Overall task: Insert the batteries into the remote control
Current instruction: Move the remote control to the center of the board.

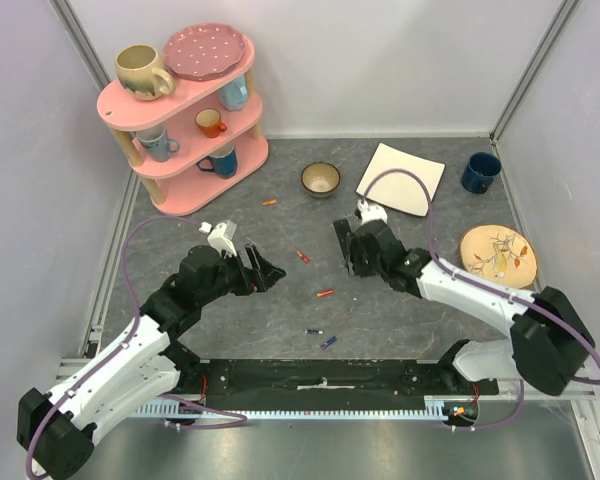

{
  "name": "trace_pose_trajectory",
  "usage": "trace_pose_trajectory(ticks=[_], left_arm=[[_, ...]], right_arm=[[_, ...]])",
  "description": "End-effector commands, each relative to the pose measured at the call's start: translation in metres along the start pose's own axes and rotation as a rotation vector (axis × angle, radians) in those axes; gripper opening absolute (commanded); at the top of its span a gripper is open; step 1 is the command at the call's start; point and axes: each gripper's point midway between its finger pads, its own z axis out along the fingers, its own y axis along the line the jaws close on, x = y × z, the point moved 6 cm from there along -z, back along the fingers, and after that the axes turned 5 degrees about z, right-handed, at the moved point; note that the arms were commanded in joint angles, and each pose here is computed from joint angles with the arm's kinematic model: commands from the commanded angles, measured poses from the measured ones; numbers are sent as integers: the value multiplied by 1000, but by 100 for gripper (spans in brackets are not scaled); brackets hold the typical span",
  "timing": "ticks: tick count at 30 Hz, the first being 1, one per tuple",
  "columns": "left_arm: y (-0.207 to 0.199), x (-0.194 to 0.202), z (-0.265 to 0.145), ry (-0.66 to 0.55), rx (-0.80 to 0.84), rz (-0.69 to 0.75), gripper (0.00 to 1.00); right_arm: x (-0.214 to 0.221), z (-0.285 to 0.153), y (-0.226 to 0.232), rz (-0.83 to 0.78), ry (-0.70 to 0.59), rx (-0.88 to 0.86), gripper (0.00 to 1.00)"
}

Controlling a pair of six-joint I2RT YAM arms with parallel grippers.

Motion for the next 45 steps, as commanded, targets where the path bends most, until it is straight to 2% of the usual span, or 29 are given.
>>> trace_pose_trajectory(ticks=[1,9,13,22,25,31,35,37,40,41,42,45], left_arm=[[-13,-15,2,-66,46,-24,87],[-2,-13,6,-77,-25,-47,84],[8,-11,4,-97,-94,-74,83],[15,-9,3,-124,-126,-95,81],[16,-8,5,-125,-129,-94,81],[17,-7,6,-116,-128,-92,81],[18,-5,6,-115,-132,-92,81],[18,-5,7,-110,-134,-88,82],[17,-6,9,-96,-133,-73,89],[17,-7,12,-82,-142,-60,97],[17,-7,14,-73,-147,-51,99],[14,-8,25,0,-192,-4,99]], right_arm=[[31,-11,-13,173,-36,98,22],[61,-18,-9,268,-46,181,20],[75,-20,-4,370,-45,211,26],[100,-15,3,346,19,237,26],[109,-11,8,312,48,245,31],[116,-8,10,299,74,258,43],[108,-13,14,299,61,243,63],[102,-17,16,296,50,245,70],[84,-31,19,304,7,226,79],[73,-39,22,318,-22,200,83],[67,-45,23,313,-39,189,84],[37,-70,25,263,-118,147,89]])
